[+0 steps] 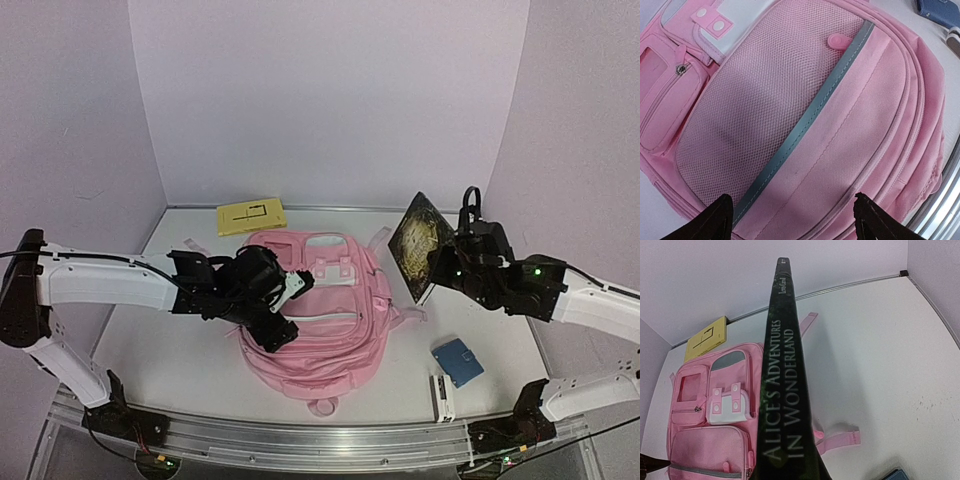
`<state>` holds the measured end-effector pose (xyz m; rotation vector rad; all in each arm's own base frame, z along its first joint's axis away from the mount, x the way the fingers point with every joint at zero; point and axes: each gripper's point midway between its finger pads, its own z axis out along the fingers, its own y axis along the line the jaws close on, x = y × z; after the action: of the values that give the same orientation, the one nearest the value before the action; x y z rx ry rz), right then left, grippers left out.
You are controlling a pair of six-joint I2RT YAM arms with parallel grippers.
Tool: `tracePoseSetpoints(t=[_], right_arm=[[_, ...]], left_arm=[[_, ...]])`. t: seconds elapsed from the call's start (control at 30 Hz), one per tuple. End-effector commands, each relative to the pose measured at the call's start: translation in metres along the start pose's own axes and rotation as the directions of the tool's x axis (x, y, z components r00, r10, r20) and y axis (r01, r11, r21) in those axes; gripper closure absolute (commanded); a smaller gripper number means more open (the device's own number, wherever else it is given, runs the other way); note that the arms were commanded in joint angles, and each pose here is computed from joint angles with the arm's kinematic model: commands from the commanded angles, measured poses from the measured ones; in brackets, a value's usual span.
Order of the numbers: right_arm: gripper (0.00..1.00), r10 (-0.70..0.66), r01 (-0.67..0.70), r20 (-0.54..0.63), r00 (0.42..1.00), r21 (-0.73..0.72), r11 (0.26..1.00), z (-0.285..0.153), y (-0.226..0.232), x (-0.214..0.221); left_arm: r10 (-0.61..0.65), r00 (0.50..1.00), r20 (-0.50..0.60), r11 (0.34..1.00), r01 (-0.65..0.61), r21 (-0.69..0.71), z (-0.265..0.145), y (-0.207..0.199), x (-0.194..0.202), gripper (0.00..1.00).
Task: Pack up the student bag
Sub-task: Place the book in the student bag.
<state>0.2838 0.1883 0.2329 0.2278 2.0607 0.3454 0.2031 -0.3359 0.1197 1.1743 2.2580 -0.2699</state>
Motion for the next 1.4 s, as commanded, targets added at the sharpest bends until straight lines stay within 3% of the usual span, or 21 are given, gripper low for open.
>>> tracePoseSetpoints(t=[0.0, 0.47, 0.63, 0.7, 0.83, 1.03, 1.17, 1.37], right_arm=[[1.00, 0.088, -0.083, 0.100, 0.991, -0.054, 0.995, -0.012, 0.008, -0.028], [1.00, 0.078, -0.075, 0.100, 0.992, -0.040, 0.996, -0.010, 0.006, -0.025], [1.00, 0.076, -0.073, 0.101, 0.992, -0.039, 0.997, -0.010, 0.005, -0.026], [1.00, 0.077, -0.073, 0.101, 0.992, -0.040, 0.997, -0.010, 0.006, -0.026], [1.00, 0.074, -0.071, 0.102, 0.992, -0.039, 0.997, -0.010, 0.006, -0.026], [1.00, 0.094, -0.088, 0.081, 0.992, -0.072, 0.994, -0.014, 0.011, -0.027], [1.00, 0.135, -0.129, 0.033, 0.990, -0.141, 0.982, -0.023, 0.021, -0.026], [1.00, 0.182, -0.195, -0.076, 0.980, -0.215, 0.957, -0.049, 0.024, -0.023]], left_arm=[[0.058, 0.998, 0.034, 0.998, -0.057, -0.028, -0.001, 0.003, -0.020, 0.17], [0.118, 0.992, -0.050, 0.993, -0.118, -0.008, 0.018, -0.005, -0.006, 0.16], [0.137, 0.990, -0.031, 0.983, -0.139, -0.117, 0.021, 0.010, -0.012, 0.25], [0.156, 0.988, -0.011, 0.976, -0.156, -0.155, 0.020, 0.012, -0.017, 0.33], [0.195, 0.980, 0.042, 0.958, -0.181, -0.223, 0.014, 0.016, -0.029, 0.63], [0.260, 0.952, 0.162, 0.939, -0.211, -0.270, -0.005, 0.018, -0.061, 0.97], [0.302, 0.926, 0.226, 0.915, -0.214, -0.342, -0.019, 0.026, -0.087, 1.00], [0.275, 0.893, 0.357, 0.883, -0.087, -0.461, -0.051, 0.051, -0.142, 1.00]])
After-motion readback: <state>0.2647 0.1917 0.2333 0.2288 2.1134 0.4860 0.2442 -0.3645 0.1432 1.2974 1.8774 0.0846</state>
